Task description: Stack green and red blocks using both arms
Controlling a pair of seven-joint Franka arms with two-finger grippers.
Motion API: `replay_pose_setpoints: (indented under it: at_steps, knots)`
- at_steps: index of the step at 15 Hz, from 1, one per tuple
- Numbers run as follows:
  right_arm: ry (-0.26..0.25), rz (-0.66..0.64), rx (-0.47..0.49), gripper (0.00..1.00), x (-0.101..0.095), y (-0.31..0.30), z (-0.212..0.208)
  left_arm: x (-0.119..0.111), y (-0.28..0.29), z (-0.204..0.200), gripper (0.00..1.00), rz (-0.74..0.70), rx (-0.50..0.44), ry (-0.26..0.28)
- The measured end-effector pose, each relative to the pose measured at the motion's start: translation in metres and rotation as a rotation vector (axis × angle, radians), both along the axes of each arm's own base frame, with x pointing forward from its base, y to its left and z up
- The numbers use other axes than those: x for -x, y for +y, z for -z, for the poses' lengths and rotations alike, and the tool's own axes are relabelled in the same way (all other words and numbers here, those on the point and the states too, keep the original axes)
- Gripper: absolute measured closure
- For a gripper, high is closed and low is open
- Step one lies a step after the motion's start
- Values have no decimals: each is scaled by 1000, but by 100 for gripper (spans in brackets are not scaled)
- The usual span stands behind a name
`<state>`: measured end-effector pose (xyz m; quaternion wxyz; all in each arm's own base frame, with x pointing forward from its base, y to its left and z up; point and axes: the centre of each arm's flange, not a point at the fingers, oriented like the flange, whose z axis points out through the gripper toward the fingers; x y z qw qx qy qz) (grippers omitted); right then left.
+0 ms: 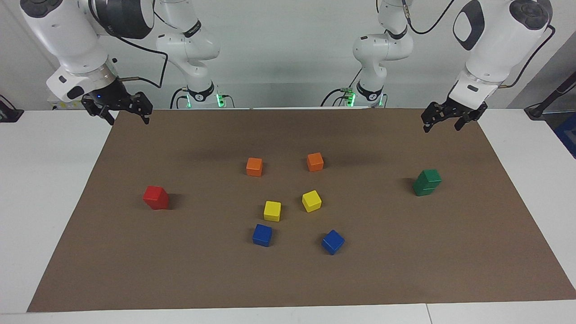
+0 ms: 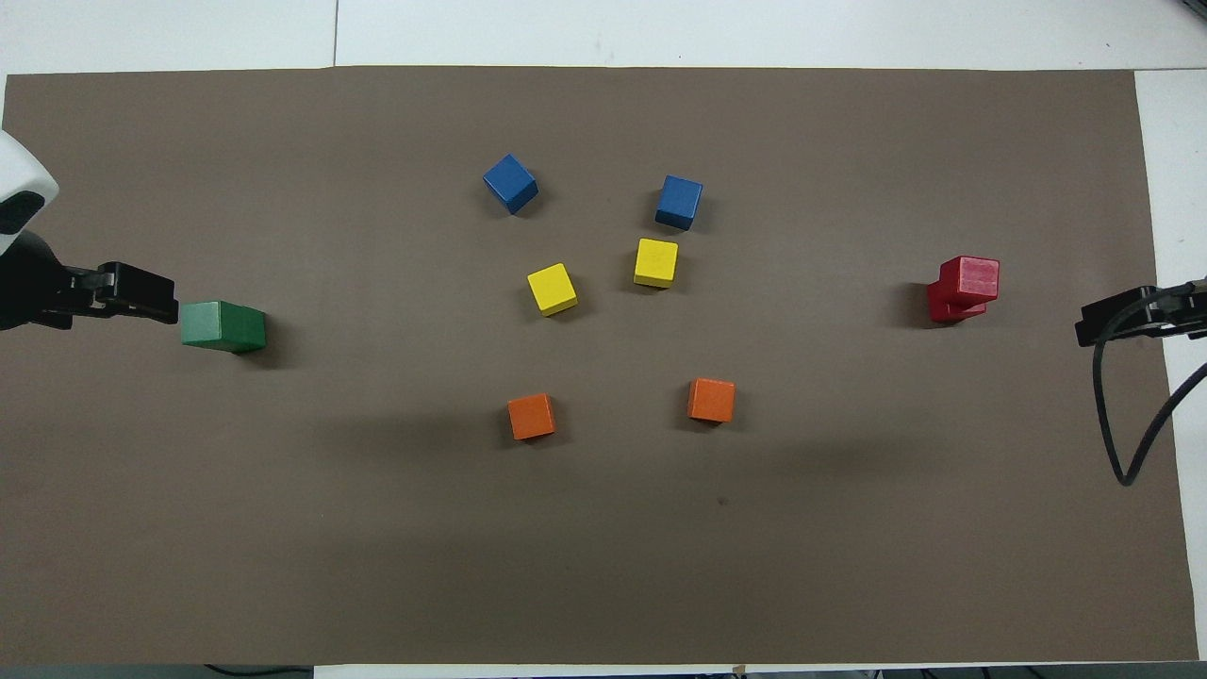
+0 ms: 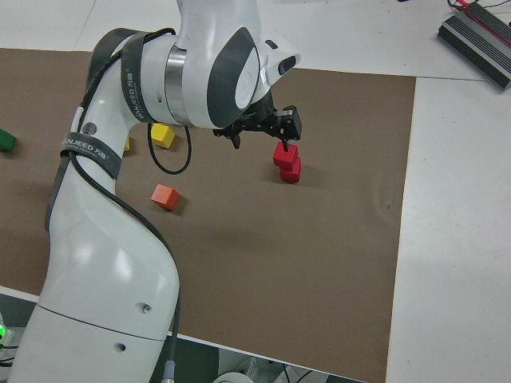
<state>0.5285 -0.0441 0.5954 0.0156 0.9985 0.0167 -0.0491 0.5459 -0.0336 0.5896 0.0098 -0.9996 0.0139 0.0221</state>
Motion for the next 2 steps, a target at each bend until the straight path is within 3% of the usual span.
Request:
replay_pose_setpoints:
  at_steps: [2]
  knots:
    - [0, -4, 0, 0, 0, 2, 0, 0, 0, 0, 0, 0, 0, 0]
